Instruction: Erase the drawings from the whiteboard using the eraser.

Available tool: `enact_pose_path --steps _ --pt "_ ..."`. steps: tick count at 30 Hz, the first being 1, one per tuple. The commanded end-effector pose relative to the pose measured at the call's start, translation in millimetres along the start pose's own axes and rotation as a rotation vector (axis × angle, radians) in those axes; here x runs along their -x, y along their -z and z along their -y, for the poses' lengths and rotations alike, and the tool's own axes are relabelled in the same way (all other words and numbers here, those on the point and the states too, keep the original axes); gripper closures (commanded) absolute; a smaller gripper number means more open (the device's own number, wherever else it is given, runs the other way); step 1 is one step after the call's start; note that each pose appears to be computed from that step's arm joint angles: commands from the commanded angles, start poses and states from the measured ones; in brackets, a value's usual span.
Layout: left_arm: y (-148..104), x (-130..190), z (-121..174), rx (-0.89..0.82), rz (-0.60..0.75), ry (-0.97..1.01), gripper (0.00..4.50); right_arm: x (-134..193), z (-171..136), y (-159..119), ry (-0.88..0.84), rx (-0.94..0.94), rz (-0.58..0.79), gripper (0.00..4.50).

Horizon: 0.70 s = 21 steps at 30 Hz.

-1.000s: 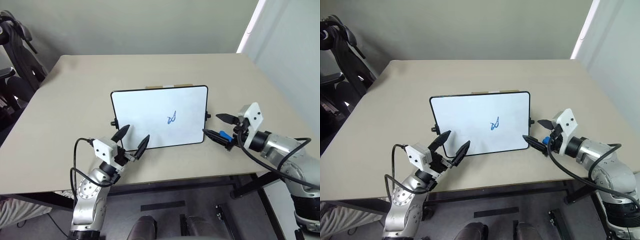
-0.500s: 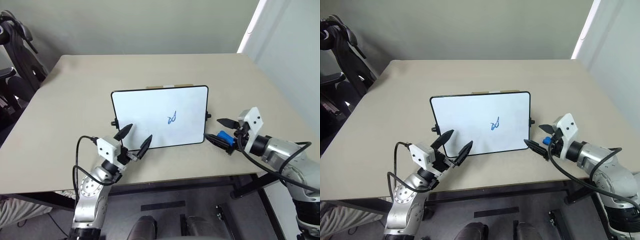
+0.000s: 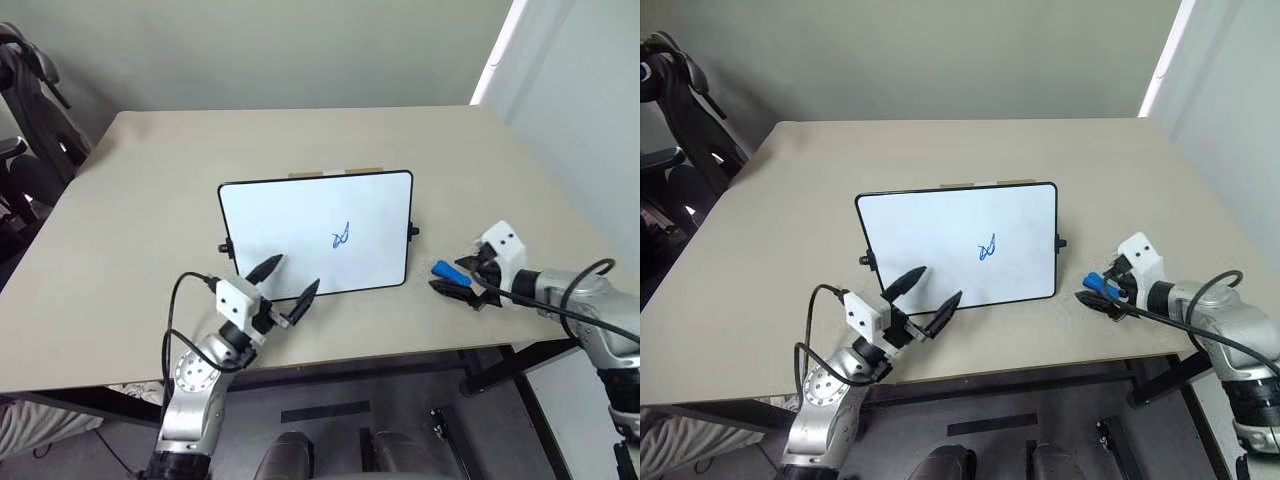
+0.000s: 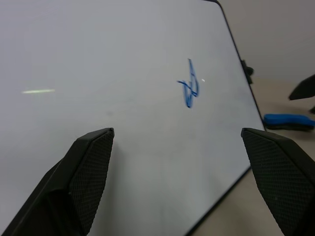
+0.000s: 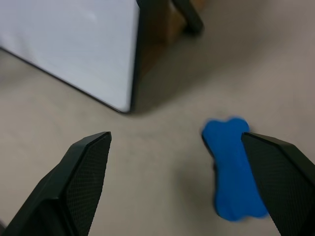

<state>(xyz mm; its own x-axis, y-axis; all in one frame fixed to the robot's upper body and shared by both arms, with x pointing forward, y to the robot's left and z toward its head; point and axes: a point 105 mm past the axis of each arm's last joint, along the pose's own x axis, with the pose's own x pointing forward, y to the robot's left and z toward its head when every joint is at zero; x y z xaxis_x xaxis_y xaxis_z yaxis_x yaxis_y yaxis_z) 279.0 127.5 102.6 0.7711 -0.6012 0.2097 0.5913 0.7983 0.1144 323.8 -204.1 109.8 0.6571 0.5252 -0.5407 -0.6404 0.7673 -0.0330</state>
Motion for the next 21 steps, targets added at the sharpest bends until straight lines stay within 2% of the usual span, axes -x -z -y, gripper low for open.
enact_pose_path --steps 1,6,12,15,17,21 --pt "-12.9 -4.2 15.0 -0.016 0.055 0.033 0.00 0.9 14.8 -8.3 0.004 0.022 0.004 0.03" --pt "-14.4 -2.0 17.7 0.002 0.060 0.027 0.00 -4.7 27.6 -7.9 -0.025 0.005 -0.024 0.03" --pt "-16.9 1.1 23.1 0.009 0.067 0.027 0.00 -7.2 29.3 -2.7 -0.070 0.004 -0.067 0.03" --pt "-18.0 2.7 23.0 0.014 0.071 0.015 0.00 -8.7 28.5 -2.8 -0.082 0.010 -0.075 0.65" --pt "-19.1 4.1 22.4 0.015 0.073 0.010 0.00 -10.9 28.6 -2.9 -0.084 0.013 -0.079 1.25" --pt "-20.5 6.3 22.2 0.015 0.074 0.007 0.00 -15.6 31.7 0.5 -0.077 0.000 -0.113 1.25"
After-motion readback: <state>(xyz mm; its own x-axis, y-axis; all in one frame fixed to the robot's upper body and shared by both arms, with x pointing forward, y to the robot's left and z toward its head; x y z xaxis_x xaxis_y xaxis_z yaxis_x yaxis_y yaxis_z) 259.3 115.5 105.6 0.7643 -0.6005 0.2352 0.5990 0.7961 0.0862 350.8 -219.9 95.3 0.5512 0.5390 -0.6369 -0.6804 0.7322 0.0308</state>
